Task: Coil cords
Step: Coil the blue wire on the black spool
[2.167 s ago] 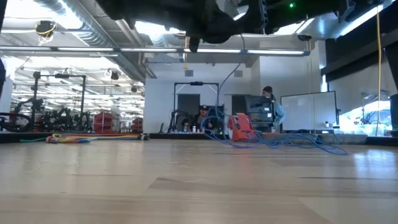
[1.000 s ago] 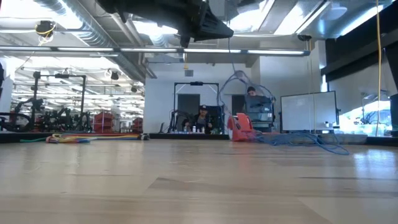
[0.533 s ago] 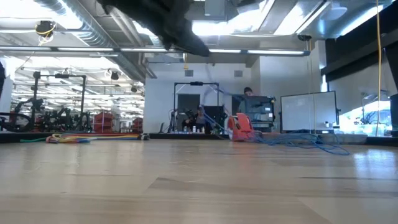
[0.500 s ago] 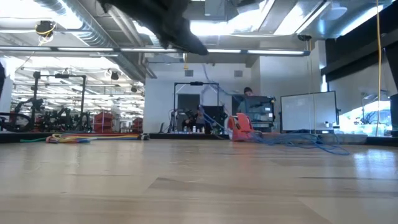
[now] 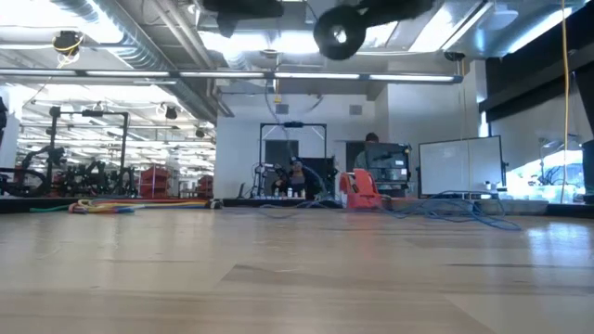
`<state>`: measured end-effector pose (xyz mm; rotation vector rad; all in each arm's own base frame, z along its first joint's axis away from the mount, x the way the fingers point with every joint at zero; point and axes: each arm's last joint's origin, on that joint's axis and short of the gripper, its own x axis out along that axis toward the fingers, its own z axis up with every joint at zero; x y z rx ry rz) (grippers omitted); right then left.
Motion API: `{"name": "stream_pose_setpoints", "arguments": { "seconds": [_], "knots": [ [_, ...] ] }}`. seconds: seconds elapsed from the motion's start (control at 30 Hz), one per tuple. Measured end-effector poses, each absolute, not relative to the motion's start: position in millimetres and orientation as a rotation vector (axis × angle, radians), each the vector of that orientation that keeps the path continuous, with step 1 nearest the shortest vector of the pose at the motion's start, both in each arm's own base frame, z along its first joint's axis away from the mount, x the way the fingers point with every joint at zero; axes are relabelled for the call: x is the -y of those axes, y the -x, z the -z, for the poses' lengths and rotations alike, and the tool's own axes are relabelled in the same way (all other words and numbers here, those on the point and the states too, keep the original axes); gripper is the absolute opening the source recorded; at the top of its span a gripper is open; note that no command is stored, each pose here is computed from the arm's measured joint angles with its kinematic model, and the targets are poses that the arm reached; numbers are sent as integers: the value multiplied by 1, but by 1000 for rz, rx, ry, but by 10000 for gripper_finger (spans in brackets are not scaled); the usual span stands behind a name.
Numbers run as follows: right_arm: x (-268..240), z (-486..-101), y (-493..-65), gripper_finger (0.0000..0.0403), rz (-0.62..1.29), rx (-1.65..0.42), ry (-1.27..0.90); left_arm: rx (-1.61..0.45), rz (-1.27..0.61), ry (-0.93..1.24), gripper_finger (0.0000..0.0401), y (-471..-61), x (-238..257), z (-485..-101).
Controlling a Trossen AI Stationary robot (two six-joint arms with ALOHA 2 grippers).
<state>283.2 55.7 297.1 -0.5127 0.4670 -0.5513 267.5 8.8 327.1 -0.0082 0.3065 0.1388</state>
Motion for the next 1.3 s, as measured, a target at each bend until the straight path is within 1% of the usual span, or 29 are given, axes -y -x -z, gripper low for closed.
{"name": "stream_pose_setpoints", "arguments": {
  "seconds": [0.1, 0.23, 0.47, 0.67, 0.9, 1.1, 1.3],
  "knots": [
    [-48, -286, -294, 1, 573, -502, 523, -268, -114, 13, 1, -276, -2, -326],
    [-40, -280, -306, 1, 600, -473, 485, -239, -84, 23, 1, -290, 7, -320],
    [-39, -290, -316, 1, 574, -334, 419, -252, -65, 23, 1, -323, 14, -290],
    [-42, -305, -316, 1, 487, -205, 373, -226, -82, 6, 1, -343, 11, -271],
    [-39, -327, -298, 1, 452, -143, 350, -262, -167, -33, 1, -348, 4, -263],
    [-36, -346, -277, 1, 442, -112, 328, -282, -162, -58, 1, -348, 5, -261],
    [-31, -375, -255, 1, 449, -4, 322, -361, -157, -97, 1, -349, 4, -249]
  ]
}}
